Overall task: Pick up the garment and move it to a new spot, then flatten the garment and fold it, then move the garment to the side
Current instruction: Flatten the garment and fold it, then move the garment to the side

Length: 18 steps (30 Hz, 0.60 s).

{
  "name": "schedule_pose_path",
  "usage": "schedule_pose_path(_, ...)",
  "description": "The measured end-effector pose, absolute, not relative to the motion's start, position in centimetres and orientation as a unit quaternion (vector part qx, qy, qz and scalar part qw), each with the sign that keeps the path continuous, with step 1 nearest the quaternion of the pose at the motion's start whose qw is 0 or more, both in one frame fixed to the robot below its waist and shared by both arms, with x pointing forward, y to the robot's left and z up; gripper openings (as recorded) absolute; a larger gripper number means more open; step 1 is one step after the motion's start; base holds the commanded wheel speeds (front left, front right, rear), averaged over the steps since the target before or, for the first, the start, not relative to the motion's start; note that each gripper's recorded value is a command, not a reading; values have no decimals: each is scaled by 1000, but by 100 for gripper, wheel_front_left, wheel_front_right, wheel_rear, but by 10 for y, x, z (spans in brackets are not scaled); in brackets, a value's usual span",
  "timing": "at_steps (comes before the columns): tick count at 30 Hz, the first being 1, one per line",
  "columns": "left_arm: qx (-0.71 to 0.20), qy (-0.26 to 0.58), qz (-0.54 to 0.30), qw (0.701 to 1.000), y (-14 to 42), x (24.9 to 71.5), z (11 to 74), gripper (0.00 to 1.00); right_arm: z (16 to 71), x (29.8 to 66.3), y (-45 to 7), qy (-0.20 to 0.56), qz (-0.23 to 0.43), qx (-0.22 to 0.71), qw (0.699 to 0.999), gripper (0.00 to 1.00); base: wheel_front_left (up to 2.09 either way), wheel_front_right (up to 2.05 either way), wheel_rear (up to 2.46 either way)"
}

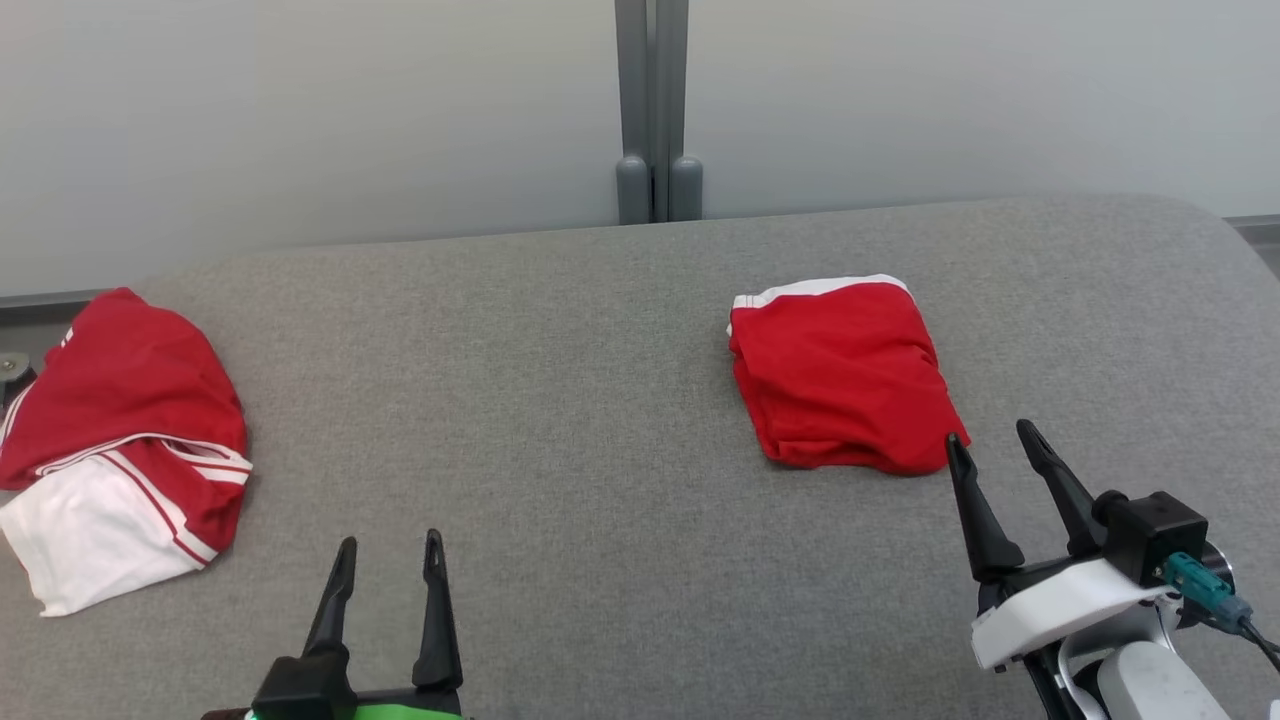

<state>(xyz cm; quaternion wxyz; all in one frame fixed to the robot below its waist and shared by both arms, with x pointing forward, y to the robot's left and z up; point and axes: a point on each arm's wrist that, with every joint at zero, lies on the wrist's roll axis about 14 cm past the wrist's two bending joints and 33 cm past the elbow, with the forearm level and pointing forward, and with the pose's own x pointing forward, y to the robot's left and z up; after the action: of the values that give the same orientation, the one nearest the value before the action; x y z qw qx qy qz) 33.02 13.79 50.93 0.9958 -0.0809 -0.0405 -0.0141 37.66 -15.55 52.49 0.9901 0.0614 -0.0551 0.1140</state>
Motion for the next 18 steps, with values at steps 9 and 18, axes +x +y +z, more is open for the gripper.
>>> schedule_pose_path(9,-53,-39,-28,997,134,315,506,100,525,345,-156,-63,107,51,991,100,0,0,0)
schedule_pose_path(18,-44,-38,-36,998,134,313,505,100,519,341,-156,-56,102,55,992,100,0,0,0)
